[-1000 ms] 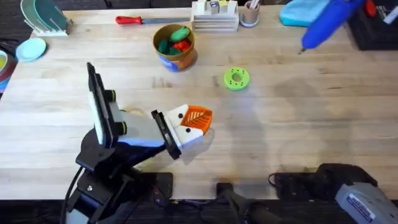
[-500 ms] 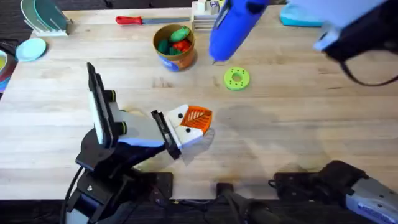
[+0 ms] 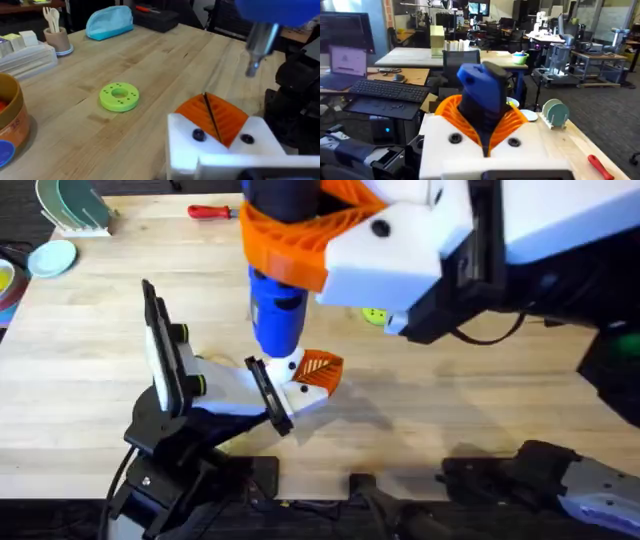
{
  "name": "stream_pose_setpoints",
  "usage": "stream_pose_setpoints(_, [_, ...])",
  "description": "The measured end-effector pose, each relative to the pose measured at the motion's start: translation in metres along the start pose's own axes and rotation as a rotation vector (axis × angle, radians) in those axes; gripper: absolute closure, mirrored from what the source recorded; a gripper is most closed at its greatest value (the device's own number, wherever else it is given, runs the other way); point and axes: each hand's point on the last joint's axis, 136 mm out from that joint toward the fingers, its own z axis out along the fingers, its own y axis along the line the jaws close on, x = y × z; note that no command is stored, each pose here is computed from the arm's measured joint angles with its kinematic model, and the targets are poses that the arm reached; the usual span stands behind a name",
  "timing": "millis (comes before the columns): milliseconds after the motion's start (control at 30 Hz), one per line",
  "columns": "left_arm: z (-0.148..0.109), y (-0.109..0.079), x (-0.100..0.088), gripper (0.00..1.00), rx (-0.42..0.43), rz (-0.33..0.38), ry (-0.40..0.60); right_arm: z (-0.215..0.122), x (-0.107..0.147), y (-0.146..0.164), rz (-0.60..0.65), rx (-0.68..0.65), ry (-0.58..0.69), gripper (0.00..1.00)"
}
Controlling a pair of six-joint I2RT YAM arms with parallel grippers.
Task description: Pick up the gripper from the table and insert it into the empty holder that is missing its gripper. Then pick up a screw, insert it into the mounting hole, and use the screwdriver to tighten it. Finally, clean up the table by picking up the vegetable and placing it into the bucket.
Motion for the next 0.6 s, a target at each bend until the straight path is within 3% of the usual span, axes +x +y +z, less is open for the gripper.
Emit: stream_pose_setpoints(600, [0.000,0.000,0.000,0.996,0.000,0.000,0.001,0.005,0.033,-0.001,0.016,-0.017,0.084,0.984])
